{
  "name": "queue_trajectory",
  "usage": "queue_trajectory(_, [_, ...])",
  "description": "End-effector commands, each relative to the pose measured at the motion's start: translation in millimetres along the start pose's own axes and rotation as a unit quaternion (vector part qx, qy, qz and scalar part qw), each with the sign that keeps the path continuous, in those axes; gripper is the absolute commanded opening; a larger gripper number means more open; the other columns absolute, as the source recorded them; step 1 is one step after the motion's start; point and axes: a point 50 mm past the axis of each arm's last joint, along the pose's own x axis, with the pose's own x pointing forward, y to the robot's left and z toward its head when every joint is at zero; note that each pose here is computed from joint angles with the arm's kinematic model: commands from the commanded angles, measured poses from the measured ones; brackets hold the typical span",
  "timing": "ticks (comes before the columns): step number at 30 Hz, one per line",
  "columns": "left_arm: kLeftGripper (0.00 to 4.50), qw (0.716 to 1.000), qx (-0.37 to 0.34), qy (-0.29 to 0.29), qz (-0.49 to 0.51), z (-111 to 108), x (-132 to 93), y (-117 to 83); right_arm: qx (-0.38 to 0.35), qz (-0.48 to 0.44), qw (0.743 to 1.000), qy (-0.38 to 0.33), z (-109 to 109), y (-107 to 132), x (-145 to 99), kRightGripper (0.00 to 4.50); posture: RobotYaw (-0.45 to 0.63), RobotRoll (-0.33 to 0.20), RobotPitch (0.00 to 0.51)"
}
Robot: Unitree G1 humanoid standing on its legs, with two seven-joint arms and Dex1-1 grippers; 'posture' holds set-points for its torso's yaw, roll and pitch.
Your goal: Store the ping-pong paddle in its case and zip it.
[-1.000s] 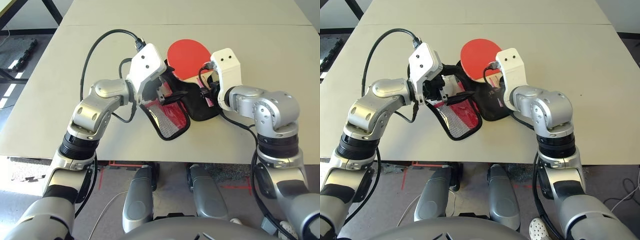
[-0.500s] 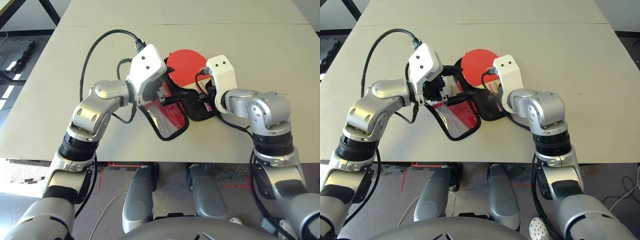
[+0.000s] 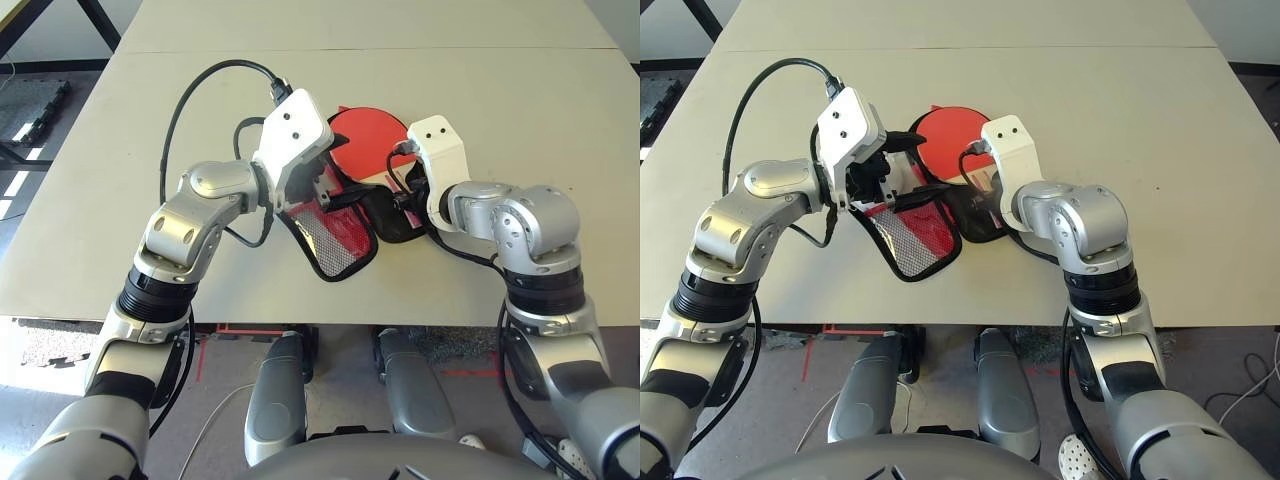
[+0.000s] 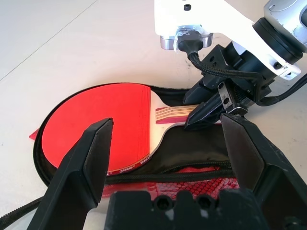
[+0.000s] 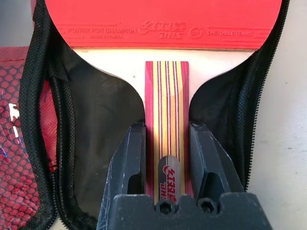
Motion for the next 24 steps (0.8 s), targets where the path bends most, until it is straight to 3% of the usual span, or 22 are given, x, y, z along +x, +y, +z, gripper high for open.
queue_trajectory(1, [4.5,1.0,0.002,0.008,-0.008,-2,0,-5,0.011,0.017,0.999,0.033,-12,7,5,1.08,0.03,0.0,0.241])
queue_trajectory(6, [4.5,1.0,0.008,-0.004,-0.003,6,-2,-3,0.027,0.033,0.999,0.025,-10,3,0,2.75,0.03,0.0,0.244])
queue_trajectory(11, [4.5,0.999,0.036,-0.029,0.019,35,-16,13,0.029,0.075,0.997,-0.003,-4,-5,-12,4.48,0.03,0.0,0.243])
queue_trajectory(14, [4.5,0.997,0.058,-0.031,0.036,51,-32,23,0.031,0.097,0.995,-0.022,-2,-11,-18,4.48,0.03,0.0,0.243])
queue_trajectory(17, [4.5,0.992,0.096,0.019,0.078,61,-74,43,0.037,0.11,0.992,-0.04,-3,-27,-24,4.48,0.06,0.0,0.242])
queue_trajectory(24, [4.5,0.976,0.074,0.147,0.14,30,-143,63,0.043,0.121,0.988,-0.088,-2,-51,-28,4.48,0.08,0.0,0.246])
